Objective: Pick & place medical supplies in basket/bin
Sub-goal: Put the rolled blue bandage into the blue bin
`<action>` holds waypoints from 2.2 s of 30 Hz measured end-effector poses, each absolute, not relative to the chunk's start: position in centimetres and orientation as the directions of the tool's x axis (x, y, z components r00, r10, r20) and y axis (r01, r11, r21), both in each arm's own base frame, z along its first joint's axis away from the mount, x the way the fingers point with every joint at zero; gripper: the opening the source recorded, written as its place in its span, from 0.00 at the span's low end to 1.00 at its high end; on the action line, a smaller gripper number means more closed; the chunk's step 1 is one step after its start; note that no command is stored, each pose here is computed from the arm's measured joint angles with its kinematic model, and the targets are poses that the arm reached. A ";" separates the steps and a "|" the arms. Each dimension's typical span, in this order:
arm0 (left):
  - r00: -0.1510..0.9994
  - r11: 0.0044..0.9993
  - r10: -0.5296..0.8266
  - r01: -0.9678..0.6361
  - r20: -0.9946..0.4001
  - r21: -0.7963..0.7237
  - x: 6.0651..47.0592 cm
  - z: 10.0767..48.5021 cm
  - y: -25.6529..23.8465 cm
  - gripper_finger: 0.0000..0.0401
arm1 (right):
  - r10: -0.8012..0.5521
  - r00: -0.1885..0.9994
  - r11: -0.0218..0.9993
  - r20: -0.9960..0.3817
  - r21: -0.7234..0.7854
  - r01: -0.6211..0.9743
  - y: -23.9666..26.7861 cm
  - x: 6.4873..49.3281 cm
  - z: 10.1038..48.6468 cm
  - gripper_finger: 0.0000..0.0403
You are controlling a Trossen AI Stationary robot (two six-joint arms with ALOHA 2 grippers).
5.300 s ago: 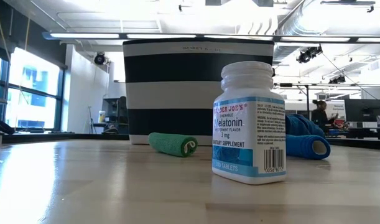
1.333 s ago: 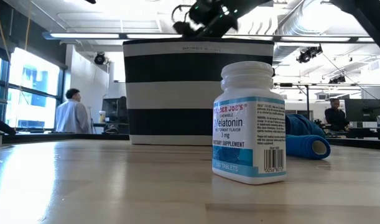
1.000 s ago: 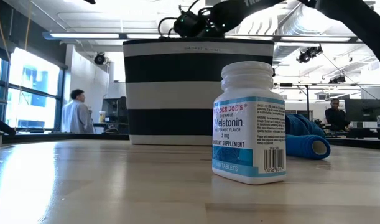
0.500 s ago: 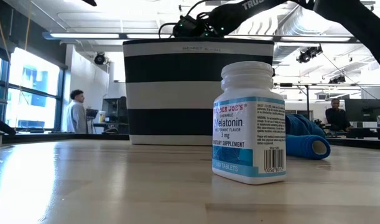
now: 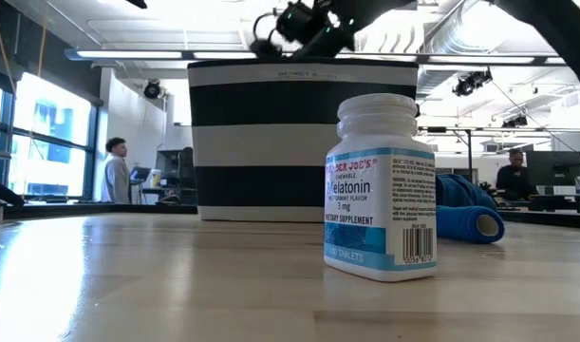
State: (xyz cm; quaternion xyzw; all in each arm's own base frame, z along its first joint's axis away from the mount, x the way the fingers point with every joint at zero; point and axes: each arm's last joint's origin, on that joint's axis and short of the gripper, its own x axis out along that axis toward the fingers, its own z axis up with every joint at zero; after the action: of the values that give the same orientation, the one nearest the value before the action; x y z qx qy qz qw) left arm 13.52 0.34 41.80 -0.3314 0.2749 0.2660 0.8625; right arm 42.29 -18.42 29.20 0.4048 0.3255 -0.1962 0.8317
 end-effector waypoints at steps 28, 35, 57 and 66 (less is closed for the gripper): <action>0.714 0.686 0.270 -0.613 -0.645 -0.392 13.6 41.9 0.3 0.92 | 0.091 0.384 0.602 -0.919 0.358 0.713 -3.2 30.7 39.2 0.67; 0.717 0.711 0.257 -0.595 -0.648 -0.376 13.6 41.9 0.3 0.92 | 0.062 0.321 0.561 -0.945 0.299 0.772 0.9 30.5 39.0 0.67; 0.760 0.762 0.172 -0.506 -0.627 -0.404 13.9 42.2 0.0 0.92 | 0.113 0.213 0.340 -0.970 0.240 0.909 4.1 27.8 23.4 0.62; 0.749 0.763 0.175 -0.513 -0.640 -0.393 15.1 41.9 0.0 0.92 | 0.113 0.315 0.216 -0.942 0.333 0.918 3.6 26.5 18.3 0.63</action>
State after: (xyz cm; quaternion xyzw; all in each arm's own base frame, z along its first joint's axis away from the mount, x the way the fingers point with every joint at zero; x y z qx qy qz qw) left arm 15.05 -0.01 41.87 -0.2849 0.2974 0.1931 0.8906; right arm 26.46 3.65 18.27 0.5327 0.4839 -0.3288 0.6115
